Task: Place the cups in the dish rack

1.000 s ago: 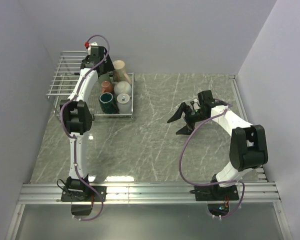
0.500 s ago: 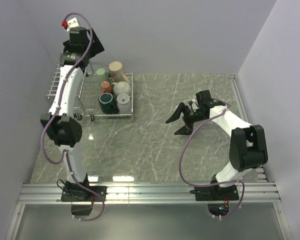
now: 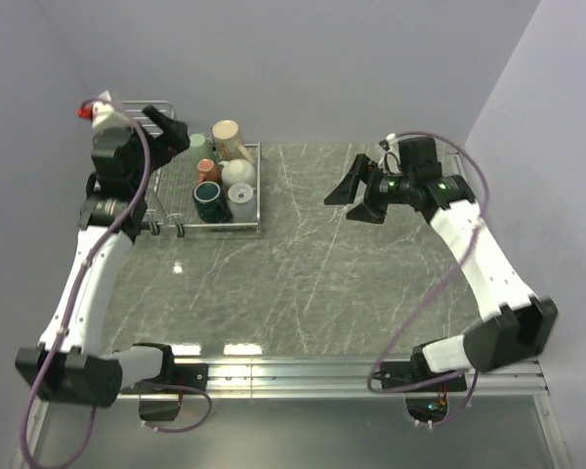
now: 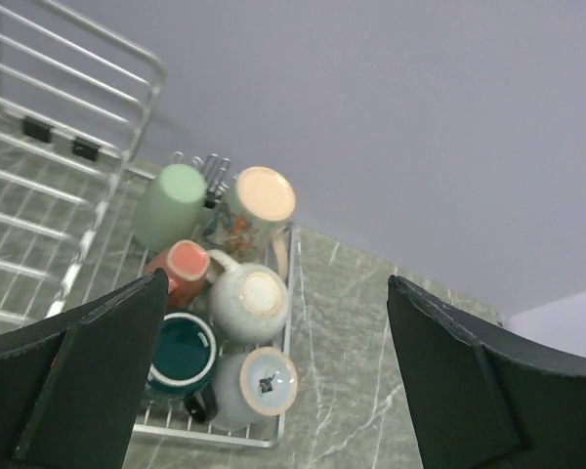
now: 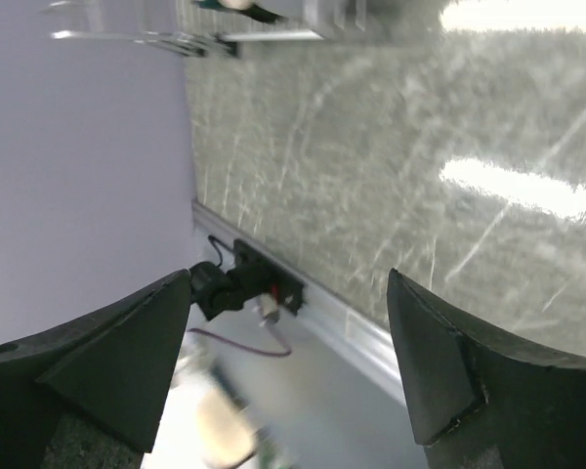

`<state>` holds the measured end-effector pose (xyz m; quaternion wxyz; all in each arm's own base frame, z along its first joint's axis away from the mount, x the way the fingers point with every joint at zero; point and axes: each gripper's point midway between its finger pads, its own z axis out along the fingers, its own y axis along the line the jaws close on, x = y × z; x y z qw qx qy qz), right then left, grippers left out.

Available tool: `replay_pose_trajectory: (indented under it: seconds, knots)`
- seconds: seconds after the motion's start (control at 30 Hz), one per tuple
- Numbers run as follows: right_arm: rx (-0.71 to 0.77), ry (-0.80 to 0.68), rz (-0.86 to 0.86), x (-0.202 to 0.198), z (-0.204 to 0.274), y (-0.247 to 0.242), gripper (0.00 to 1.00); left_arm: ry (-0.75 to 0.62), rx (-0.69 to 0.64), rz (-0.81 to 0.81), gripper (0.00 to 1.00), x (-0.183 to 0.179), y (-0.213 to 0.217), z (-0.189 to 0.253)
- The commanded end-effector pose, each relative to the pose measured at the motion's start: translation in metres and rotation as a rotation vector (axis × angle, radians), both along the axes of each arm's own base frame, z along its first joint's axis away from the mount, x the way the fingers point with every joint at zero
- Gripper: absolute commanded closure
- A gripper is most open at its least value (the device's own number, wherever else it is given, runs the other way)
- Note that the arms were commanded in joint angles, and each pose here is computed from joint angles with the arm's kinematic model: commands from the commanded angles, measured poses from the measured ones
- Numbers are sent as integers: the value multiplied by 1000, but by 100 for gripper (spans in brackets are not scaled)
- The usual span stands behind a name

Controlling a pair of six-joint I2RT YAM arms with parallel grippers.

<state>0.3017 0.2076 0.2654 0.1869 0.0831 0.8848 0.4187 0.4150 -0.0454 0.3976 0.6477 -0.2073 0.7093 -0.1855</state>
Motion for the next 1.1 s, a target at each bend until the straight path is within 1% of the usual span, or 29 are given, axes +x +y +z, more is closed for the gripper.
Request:
replay_pose_trajectory:
  seconds: [0.0,0.03,0.07,0.1,0.17,0.2,0.23,0.27,0.3,0.37,0.4,0.43,0.47,0.5,0.53,0.57,0.6,0.63,0.67,0.73,0.77,0.8,0.83,0.9,0.93,0.97,1.0,1.07]
  knots:
    - [-93,-222,-37,-22,45,-17,12,3,-23,122,0,-21,22,-18]
    - [-107,-308,-79,-32,62,-26,11,17,-17,160,0,-26,29,-26]
    - [-104,-337,-97,-35,61,-28,10,4,-10,217,1,-39,41,-24]
    - [-86,-414,-121,-50,77,-36,9,42,13,242,1,-45,47,-45]
    - [-107,-463,-163,-57,72,-45,8,35,21,311,1,-63,61,-51]
    - [-100,-514,-187,-68,79,-52,8,66,39,329,1,-67,65,-76]
    - [-98,-528,-201,-73,78,-55,8,73,44,352,1,-72,69,-87]
    - [-116,-515,-239,-74,65,-62,7,55,33,393,1,-82,76,-90]
    - [-102,-555,-260,-84,72,-68,7,76,32,471,1,-89,89,-115]
    - [-105,-553,-300,-90,62,-75,7,17,32,487,1,-96,93,-122]
    - [-100,-588,-335,-98,68,-83,5,58,97,448,1,-97,90,-157]
    - [-101,-600,-353,-101,69,-87,5,-49,83,448,1,-96,90,-142]
    - [-106,-607,-364,-105,68,-91,5,-68,91,457,1,-98,92,-149]
    - [-96,-639,-380,-112,74,-96,5,-53,138,463,1,-103,96,-175]
    - [-97,-652,-385,-115,75,-98,5,-75,156,476,1,-105,99,-179]
    - [-99,-657,-394,-116,75,-100,4,-153,154,492,1,-104,101,-169]
    - [-101,-666,-408,-121,75,-104,4,-118,190,500,1,-107,105,-193]
    - [-101,-665,-411,-123,73,-106,4,-82,203,504,0,-104,107,-208]
    - [-104,-651,-415,-124,67,-106,5,-104,199,512,1,-102,110,-206]
    - [-77,-645,-414,-129,65,-105,4,-46,238,491,1,-97,110,-232]
    - [-75,-635,-410,-128,59,-103,4,-46,234,490,1,-94,110,-236]
    - [-54,-654,-407,-129,62,-102,1,-87,227,481,1,-91,108,-231]
    - [-44,-661,-391,-130,62,-99,0,-57,232,473,1,-86,107,-243]
    - [-53,-656,-407,-124,58,-100,0,-65,226,475,1,-76,107,-241]
    - [-57,-647,-426,-121,56,-102,0,-19,251,464,0,-70,107,-253]
    - [-74,-651,-443,-117,54,-105,0,-10,267,463,1,-66,107,-255]
    - [-84,-665,-451,-112,55,-106,0,-35,284,454,1,-59,106,-247]
    - [-123,-713,-485,-99,55,-112,0,-29,336,415,0,-54,102,-254]
